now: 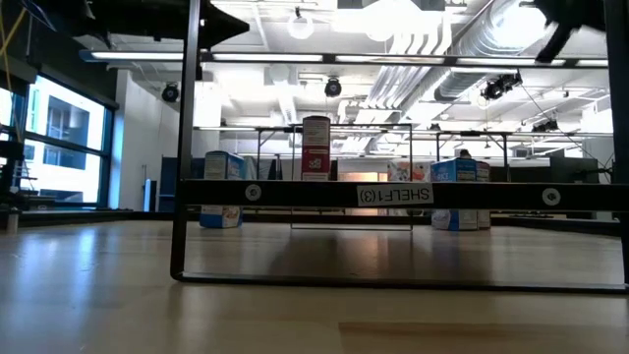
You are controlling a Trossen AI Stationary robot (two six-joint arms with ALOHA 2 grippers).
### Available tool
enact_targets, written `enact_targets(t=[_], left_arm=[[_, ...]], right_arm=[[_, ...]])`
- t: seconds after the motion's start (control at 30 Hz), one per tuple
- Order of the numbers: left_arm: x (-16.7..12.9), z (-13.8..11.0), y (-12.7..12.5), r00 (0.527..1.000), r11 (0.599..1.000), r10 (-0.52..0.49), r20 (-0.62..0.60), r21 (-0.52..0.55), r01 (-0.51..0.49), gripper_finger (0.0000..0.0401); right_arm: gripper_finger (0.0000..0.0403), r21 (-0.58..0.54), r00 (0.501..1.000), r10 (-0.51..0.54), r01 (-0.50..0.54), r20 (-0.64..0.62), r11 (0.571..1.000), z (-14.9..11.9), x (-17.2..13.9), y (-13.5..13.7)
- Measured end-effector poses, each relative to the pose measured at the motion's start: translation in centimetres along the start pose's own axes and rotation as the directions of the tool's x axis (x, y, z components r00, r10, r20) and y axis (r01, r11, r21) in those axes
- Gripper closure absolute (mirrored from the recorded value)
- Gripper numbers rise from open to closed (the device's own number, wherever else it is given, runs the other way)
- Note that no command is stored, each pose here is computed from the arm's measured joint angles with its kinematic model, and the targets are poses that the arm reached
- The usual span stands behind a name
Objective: Stack cereal on shelf
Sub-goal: Put the violet cereal box on the shelf aligned with the other violet cereal box
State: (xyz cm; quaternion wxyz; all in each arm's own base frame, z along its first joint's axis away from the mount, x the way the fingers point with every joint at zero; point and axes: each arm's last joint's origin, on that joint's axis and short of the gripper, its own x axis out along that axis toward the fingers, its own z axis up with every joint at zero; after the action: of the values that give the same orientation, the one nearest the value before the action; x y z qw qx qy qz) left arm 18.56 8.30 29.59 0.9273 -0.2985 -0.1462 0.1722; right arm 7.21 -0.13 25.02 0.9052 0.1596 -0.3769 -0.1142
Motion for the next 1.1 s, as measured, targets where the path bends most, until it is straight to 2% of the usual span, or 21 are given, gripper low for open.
enact_targets(t=[0.1, 0.17, 0.2, 0.23, 0.3, 0.33, 0.37, 0.4, 0.5, 0.6, 0.67, 0.73, 0.8, 0.87, 0.97, 1.03, 1.1], left_arm=[[0.0, 0.1, 0.1, 0.999, 0.999, 0.042, 0.032, -0.003, -0.042, 0.0400], [0.0, 0.1, 0.2, 0.997, 0.998, 0.059, 0.043, -0.003, -0.059, 0.0400], [0.0, 0.1, 0.2, 0.997, 0.998, 0.064, 0.046, 0.001, -0.064, 0.0400], [0.0, 0.1, 0.2, 0.996, 0.997, 0.070, 0.049, 0.007, -0.070, 0.0399], [0.0, 0.1, 0.3, 0.995, 0.996, 0.082, 0.060, 0.022, -0.083, 0.0396], [0.0, 0.1, 0.3, 0.994, 0.996, 0.086, 0.063, 0.030, -0.088, 0.0395], [0.0, 0.1, 0.3, 0.994, 0.995, 0.090, 0.065, 0.034, -0.092, 0.0393], [0.0, 0.2, 0.3, 0.994, 0.995, 0.091, 0.066, 0.040, -0.094, 0.0391], [0.0, 0.1, 0.3, 0.994, 0.993, 0.096, 0.059, 0.066, -0.100, 0.0383], [0.0, 0.0, 0.4, 0.993, 0.991, 0.105, 0.048, 0.076, -0.108, 0.0373], [0.0, 0.0, 0.4, 0.993, 0.991, 0.105, 0.046, 0.076, -0.109, 0.0365], [0.0, -0.1, 0.5, 0.994, 0.991, 0.106, 0.033, 0.077, -0.109, 0.0356], [0.0, -0.3, 0.6, 0.993, 0.990, 0.113, 0.018, 0.078, -0.114, 0.0347], [0.0, -0.3, 0.6, 0.994, 0.991, 0.112, 0.007, 0.069, -0.112, 0.0338], [0.0, -0.5, 0.6, 0.995, 0.994, 0.093, -0.022, 0.064, -0.092, 0.0326], [0.0, -0.5, 0.6, 0.996, 0.995, 0.084, -0.030, 0.064, -0.082, 0.0319], [0.0, -0.5, 0.6, 0.996, 0.995, 0.083, -0.031, 0.064, -0.081, 0.0314]], right_arm=[[0.0402, -0.092, 0.998, -0.029, 0.034, 0.060, 0.995, 1.5, 1.1, 0.6], [0.0402, -0.124, 0.987, -0.155, 0.158, 0.028, 0.980, 2.4, 2.6, 1.0], [0.0402, -0.154, 0.965, -0.261, 0.258, -0.002, 0.954, 2.6, 3.5, 1.1], [0.0402, -0.195, 0.925, -0.378, 0.364, -0.038, 0.911, 2.8, 4.3, 1.2], [0.0401, -0.306, 0.806, -0.585, 0.536, -0.092, 0.787, 3.1, 5.9, 1.3], [0.0399, -0.390, 0.751, -0.649, 0.565, -0.120, 0.727, 3.2, 6.6, 1.4], [0.0393, -0.450, 0.709, -0.687, 0.567, -0.159, 0.690, 3.4, 7.1, 1.3], [0.0385, -0.472, 0.672, -0.714, 0.572, -0.200, 0.671, 3.7, 7.7, 1.3], [0.0339, -0.495, 0.544, -0.767, 0.590, -0.341, 0.638, 4.5, 9.1, 0.8], [0.0273, -0.566, 0.350, -0.828, 0.608, -0.437, 0.556, 4.3, 10.0, -0.5], [0.0226, -0.588, 0.239, -0.848, 0.631, -0.474, 0.506, 3.9, 10.9, -1.9], [0.0183, -0.605, 0.143, -0.842, 0.634, -0.521, 0.482, 3.1, 11.8, -3.7], [0.0151, -0.613, 0.057, -0.816, 0.631, -0.575, 0.475, 2.3, 12.7, -6.0], [0.0133, -0.615, -0.033, -0.778, 0.633, -0.628, 0.470, 1.5, 13.2, -8.6], [0.0123, -0.631, -0.167, -0.726, 0.646, -0.667, 0.430, 0.8, 13.3, -12.0], [0.0122, -0.633, -0.218, -0.693, 0.650, -0.687, 0.422, 0.5, 13.2, -13.7], [0.0122, -0.620, -0.252, -0.645, 0.649, -0.722, 0.440, -0.1, 13.1, -14.9]])
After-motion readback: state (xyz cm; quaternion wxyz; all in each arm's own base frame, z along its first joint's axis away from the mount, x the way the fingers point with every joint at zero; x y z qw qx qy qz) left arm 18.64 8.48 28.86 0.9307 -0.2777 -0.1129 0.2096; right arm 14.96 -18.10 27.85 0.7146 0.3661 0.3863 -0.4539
